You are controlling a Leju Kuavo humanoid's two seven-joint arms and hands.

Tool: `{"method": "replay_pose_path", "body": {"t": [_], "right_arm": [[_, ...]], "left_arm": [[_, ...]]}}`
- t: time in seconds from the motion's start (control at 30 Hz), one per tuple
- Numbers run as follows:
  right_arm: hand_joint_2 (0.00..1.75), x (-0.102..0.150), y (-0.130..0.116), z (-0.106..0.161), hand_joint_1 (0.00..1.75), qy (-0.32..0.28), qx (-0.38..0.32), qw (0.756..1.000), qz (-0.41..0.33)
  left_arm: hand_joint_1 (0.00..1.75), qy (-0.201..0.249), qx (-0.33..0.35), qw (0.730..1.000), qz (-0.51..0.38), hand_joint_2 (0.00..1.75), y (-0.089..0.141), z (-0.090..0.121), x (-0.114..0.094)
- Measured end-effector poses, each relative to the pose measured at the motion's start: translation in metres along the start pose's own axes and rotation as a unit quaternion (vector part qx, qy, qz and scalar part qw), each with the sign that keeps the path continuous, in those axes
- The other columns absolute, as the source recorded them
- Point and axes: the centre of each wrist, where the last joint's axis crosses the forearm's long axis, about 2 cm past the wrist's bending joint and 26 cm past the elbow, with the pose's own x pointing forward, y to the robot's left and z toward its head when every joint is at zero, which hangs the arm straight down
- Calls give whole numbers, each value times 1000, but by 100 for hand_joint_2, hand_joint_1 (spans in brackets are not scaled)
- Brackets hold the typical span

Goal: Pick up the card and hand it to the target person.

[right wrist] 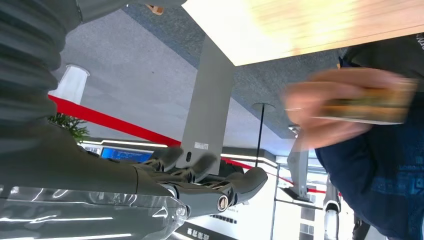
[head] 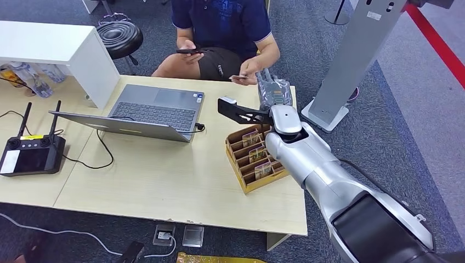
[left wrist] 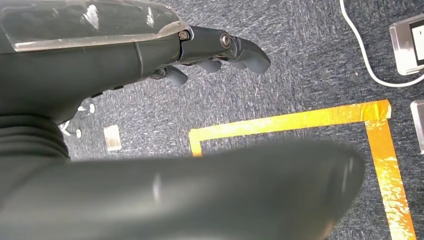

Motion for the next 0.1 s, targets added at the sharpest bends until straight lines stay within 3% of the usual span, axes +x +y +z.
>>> {"method": "replay_pose_path", "body": {"t": [0.1], "right_arm": [[175,0,0,0,0,-3,-5,1000,3]], "left_arm": [[0,1,0,1000,2,0,0,0,0]]}}
